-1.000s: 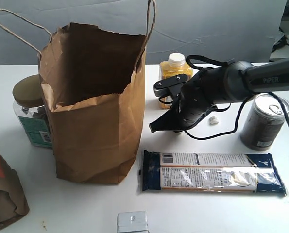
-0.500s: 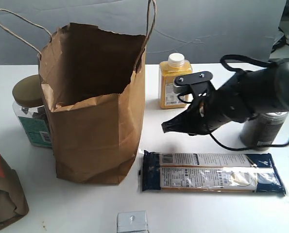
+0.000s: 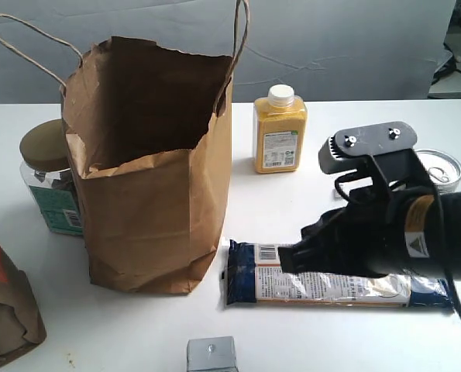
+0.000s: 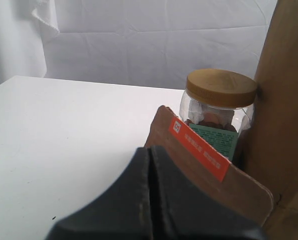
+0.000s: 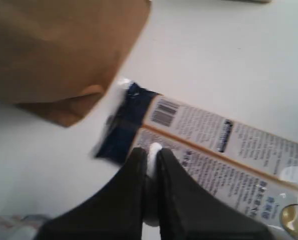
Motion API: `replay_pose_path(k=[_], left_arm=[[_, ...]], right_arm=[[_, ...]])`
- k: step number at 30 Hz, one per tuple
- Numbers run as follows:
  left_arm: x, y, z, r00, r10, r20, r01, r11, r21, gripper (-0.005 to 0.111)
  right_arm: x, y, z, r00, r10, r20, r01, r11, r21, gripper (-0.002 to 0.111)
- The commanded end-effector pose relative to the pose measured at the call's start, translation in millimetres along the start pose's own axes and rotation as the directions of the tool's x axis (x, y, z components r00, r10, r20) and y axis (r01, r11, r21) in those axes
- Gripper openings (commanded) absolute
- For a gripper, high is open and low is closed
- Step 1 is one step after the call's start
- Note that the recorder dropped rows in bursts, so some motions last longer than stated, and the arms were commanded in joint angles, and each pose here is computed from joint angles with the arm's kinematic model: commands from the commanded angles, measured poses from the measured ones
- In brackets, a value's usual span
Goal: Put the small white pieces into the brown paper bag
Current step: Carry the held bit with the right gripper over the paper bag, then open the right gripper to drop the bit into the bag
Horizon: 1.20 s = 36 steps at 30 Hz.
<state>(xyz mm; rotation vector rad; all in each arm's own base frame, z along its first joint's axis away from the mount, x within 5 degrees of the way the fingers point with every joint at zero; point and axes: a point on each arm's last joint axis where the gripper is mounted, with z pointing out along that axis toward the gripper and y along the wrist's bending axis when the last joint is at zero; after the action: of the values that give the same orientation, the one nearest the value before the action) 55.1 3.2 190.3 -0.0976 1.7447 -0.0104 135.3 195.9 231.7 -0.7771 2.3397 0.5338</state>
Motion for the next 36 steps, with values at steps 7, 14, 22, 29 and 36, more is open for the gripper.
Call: replay_pose_path(k=[7,14,22,29,36], left_arm=[[1,-0.5,0,1.000,-0.012,0.003,0.012,1.000,0.008,0.000],[1,-0.5,0,1.000,-0.012,0.003,0.012,1.000,0.008,0.000],[1,-0.5,0,1.000,-0.012,0.003,0.012,1.000,0.008,0.000],[1,-0.5,0,1.000,-0.012,0.003,0.012,1.000,0.008,0.000],[1,-0.5,0,1.000,-0.012,0.003,0.012,1.000,0.008,0.000]], right_arm=[[6,70,-52,0.991,-0.067,0.114,0.098,0.952,-0.290,0.000],[-32,112,-71,0.954,-0.128,0.270,0.226,0.900,-0.372,0.000],[-97,151,-51,0.930,-0.147,0.338,0.257,0.916,-0.308,0.000],[-150,152,-20,0.923,-0.151,0.353,0.226,0.957,-0.182,0.000],[-179,142,14,0.932,-0.146,0.331,0.183,0.979,-0.084,0.000]])
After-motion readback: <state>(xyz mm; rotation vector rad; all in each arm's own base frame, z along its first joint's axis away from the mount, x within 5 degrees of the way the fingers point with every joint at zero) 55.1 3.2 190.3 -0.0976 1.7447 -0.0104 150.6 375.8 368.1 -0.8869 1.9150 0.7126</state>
